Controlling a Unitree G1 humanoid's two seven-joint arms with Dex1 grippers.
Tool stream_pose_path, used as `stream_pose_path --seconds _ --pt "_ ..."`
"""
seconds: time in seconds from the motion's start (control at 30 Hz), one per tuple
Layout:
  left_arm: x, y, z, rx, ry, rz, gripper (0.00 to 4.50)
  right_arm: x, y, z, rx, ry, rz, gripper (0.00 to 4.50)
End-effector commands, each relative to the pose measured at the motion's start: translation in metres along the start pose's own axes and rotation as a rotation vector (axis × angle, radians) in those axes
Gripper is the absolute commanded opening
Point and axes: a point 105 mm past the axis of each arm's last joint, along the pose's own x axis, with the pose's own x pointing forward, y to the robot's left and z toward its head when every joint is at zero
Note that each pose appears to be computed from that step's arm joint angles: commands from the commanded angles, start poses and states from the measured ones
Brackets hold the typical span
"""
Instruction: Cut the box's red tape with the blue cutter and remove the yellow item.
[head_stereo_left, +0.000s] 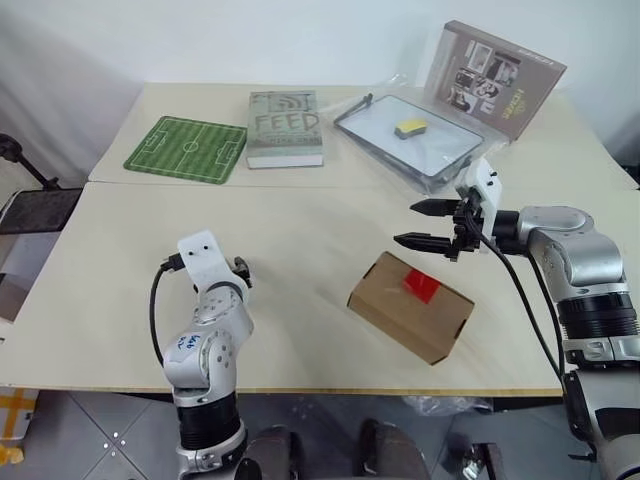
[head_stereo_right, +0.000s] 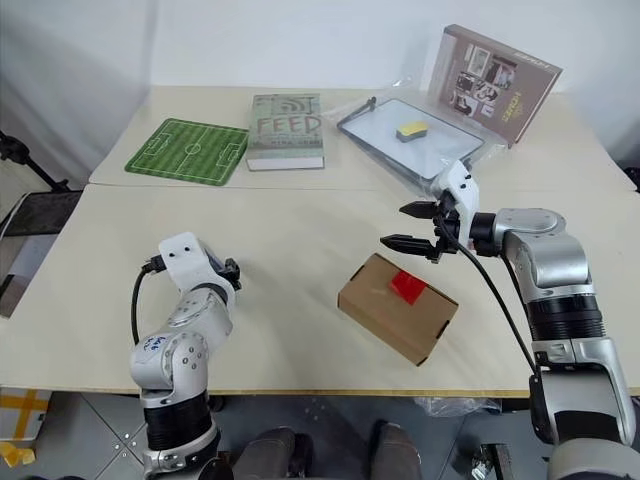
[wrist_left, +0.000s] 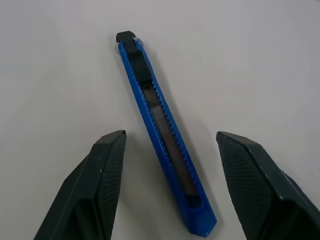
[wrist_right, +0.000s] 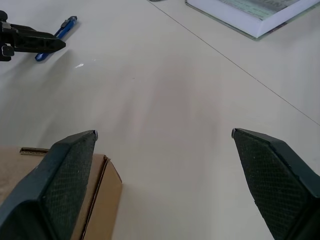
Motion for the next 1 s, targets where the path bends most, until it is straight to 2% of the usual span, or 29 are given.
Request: stream_pose_path --seconds 0.03,0.1,0.27,0.37,0.63,0.77,1.0 --pt "-0.007 -0.007 -0.058 -0.09 0.236 0.003 2.44 -0.006 -0.002 0.009 -0.029 -0.026 -0.013 4.5" --pt "-0.007 -0.006 -0.059 -0.088 0.241 0.004 1.84 -0.005 -0.002 0.009 -0.029 -0.026 -0.012 4.5" --pt "-0.005 0.004 -0.059 -0.076 0.247 0.042 1.84 -0.004 -0.002 0.01 -0.029 -0.029 -0.012 4.5" --pt "-0.003 0.007 -0.059 -0.075 0.257 0.05 1.27 -0.003 -0.002 0.009 -0.027 -0.029 -0.013 4.5" --pt "-0.003 0.01 -0.056 -0.045 0.257 0.052 1.27 -0.004 -0.002 0.009 -0.025 -0.031 -0.018 4.5" --pt "-0.003 0.011 -0.054 -0.025 0.254 0.049 0.49 -0.004 -0.001 0.009 -0.026 -0.034 -0.02 4.5" --pt "-0.001 0.018 -0.046 0.008 0.24 0.043 0.49 -0.006 0.002 0.015 -0.041 -0.042 -0.021 4.5"
